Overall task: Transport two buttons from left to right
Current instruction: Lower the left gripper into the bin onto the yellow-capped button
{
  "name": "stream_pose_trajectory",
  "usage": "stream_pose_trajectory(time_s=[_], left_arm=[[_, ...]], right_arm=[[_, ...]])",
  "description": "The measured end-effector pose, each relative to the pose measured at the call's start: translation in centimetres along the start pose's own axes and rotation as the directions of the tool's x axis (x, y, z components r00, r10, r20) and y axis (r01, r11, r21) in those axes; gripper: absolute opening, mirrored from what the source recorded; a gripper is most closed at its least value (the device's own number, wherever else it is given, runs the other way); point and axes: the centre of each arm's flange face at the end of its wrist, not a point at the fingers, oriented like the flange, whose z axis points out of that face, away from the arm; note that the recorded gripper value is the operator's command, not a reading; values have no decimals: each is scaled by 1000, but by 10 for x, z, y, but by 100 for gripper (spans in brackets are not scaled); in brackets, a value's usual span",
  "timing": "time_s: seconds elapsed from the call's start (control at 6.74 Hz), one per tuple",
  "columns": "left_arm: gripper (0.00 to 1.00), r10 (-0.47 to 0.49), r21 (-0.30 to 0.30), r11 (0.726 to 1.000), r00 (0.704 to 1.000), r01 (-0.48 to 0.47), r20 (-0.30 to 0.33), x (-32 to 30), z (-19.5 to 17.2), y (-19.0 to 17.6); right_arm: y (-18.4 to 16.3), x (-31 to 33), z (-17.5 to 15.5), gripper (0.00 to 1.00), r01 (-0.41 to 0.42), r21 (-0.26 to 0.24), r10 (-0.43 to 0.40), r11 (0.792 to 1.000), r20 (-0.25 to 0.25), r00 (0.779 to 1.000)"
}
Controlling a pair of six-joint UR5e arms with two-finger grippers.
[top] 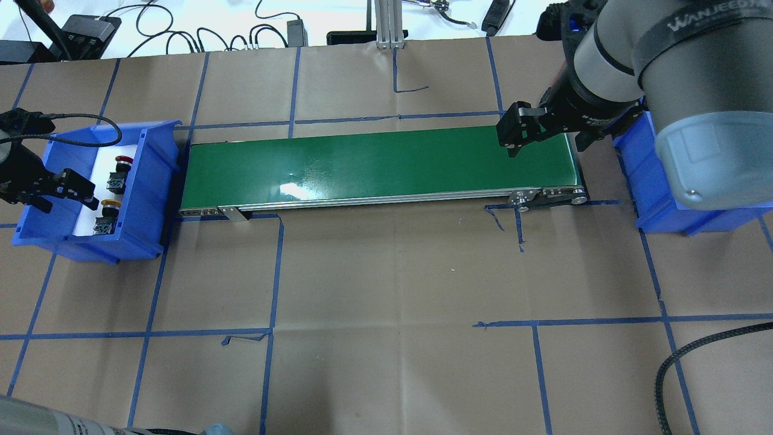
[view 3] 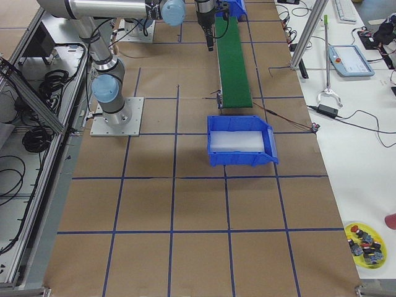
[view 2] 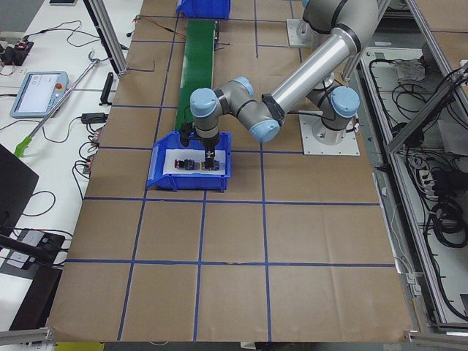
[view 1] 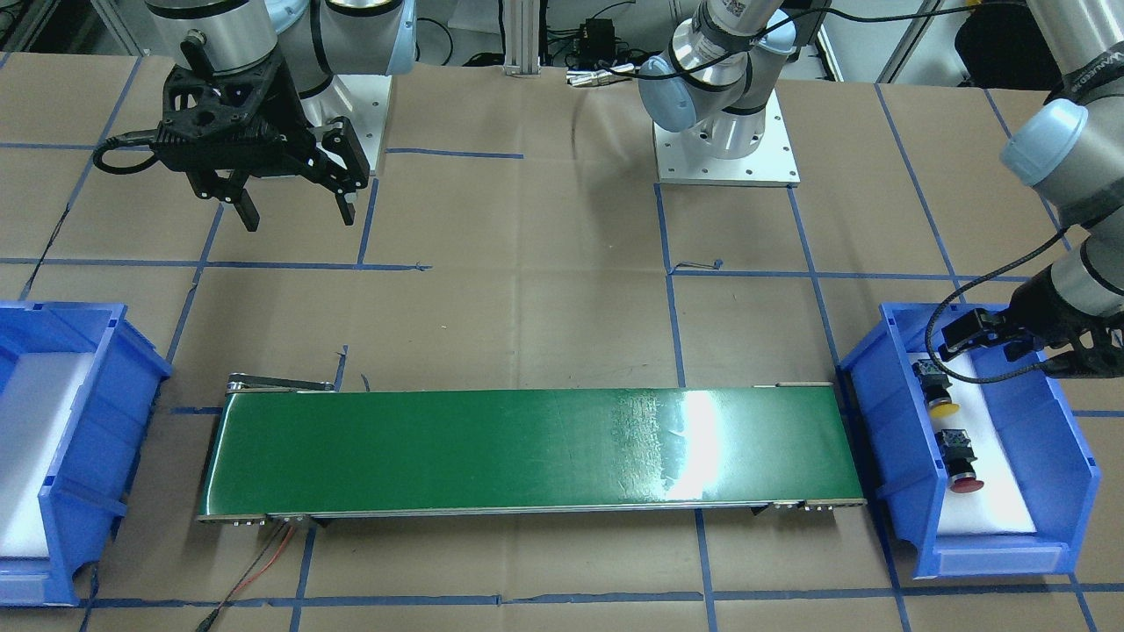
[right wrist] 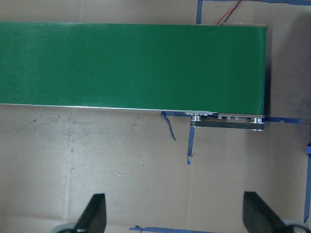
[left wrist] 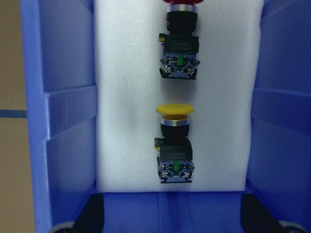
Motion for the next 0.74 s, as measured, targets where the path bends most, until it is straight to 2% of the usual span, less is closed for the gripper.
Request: stream_pose_trajectory(time_s=[0.74], left_arm=[[100, 5, 6, 1000, 1000, -5, 6, 8, 59, 10]], right_arm=[[0, 0, 2, 100, 1, -3, -1, 1000, 2, 1000]])
